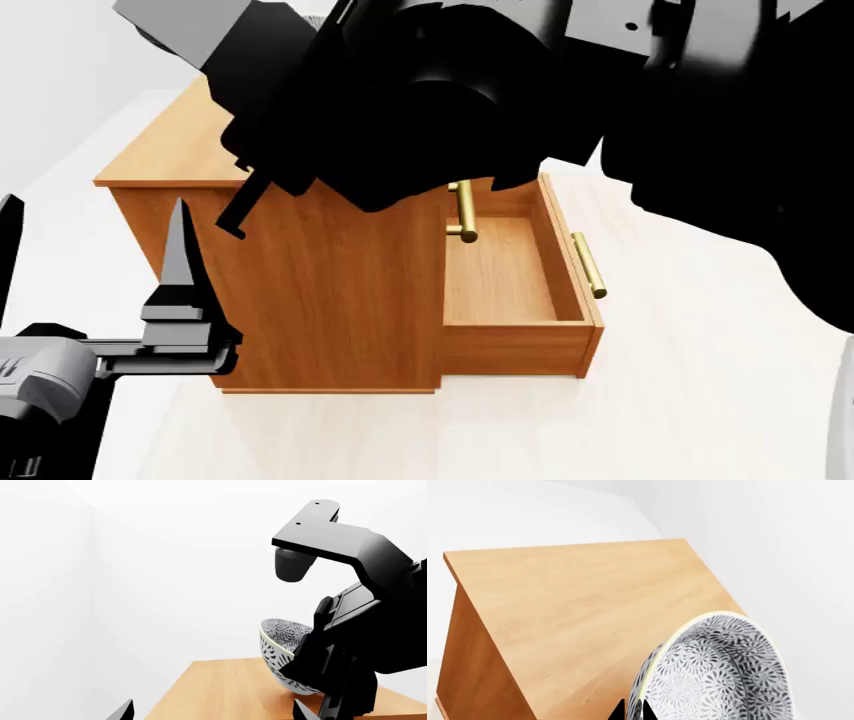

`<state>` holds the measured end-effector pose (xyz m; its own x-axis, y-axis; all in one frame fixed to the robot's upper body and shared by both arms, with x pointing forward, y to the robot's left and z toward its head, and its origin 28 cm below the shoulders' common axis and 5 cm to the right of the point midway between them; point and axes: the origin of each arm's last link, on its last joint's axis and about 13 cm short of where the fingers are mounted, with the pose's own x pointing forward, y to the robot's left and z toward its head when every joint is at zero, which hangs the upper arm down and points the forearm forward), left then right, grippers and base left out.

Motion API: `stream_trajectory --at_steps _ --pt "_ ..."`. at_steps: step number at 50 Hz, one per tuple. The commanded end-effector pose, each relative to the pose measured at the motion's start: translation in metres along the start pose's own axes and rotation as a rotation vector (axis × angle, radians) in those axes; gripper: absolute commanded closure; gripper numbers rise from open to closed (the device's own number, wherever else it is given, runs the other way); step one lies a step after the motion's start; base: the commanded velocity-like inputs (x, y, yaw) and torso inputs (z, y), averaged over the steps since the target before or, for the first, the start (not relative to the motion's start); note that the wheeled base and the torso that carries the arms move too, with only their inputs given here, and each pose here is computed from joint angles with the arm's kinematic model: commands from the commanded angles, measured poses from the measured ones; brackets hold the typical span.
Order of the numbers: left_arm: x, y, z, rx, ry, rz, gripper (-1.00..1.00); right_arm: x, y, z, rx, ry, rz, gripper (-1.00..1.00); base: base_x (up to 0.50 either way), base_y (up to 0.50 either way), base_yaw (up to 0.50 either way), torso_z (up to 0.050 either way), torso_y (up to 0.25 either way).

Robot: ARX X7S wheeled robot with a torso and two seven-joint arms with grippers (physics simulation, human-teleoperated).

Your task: Put the bowl on top of the cabinet.

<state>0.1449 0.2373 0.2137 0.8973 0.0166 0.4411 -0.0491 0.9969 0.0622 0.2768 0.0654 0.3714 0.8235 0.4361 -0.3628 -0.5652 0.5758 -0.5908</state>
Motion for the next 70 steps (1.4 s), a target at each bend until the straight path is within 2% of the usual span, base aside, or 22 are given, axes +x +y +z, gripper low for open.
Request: stream_trajectory --at_steps 1,9,10,20,26,49,52,59,70 --pt "0.0 0.0 0.0 0.002 0.001 0.006 -1.0 0.003 -0.004 -0.002 -0.012 0.005 -0.034 1.0 0.0 0.0 0.0 0.0 0.0" --pt "0.0 0.0 -0.001 0.005 0.004 0.006 -1.0 0.001 -0.006 0.002 -0.001 -0.012 -0.032 1.0 0.0 0.0 0.0 0.0 0.0" --pt "0.0 0.0 -0.001 0.006 0.004 0.006 -1.0 0.0 -0.007 0.004 0.0 -0.018 -0.036 -1.0 0.0 0.0 0.0 0.0 0.0" --pt "0.004 0.0 0.004 0.007 0.006 0.005 -1.0 -0.008 -0.007 0.011 0.004 -0.044 -0.027 -1.0 0.0 0.0 0.0 0.0 0.0" --pt "0.006 0.001 -0.004 0.006 0.008 0.004 -1.0 -0.012 -0.005 0.016 0.002 -0.059 -0.016 -1.0 0.0 0.0 0.0 0.0 0.0" --pt "-0.02 0.001 -0.062 0.006 0.006 0.001 -1.0 -0.029 -0.013 0.036 0.009 -0.13 -0.035 -1.0 0.0 0.0 0.0 0.0 0.0" --pt "-0.023 0.001 -0.07 0.007 0.005 0.0 -1.0 -0.03 -0.016 0.038 0.018 -0.14 -0.047 -1.0 0.0 0.0 0.0 0.0 0.0" --pt "-0.023 0.001 -0.067 0.006 0.005 0.001 -1.0 -0.04 -0.027 0.044 0.057 -0.177 -0.062 -1.0 0.0 0.0 0.0 0.0 0.0" --pt "-0.029 0.0 -0.067 0.007 0.005 0.001 -1.0 -0.065 -0.058 0.046 0.121 -0.239 -0.119 -1.0 0.0 0.0 0.0 0.0 0.0"
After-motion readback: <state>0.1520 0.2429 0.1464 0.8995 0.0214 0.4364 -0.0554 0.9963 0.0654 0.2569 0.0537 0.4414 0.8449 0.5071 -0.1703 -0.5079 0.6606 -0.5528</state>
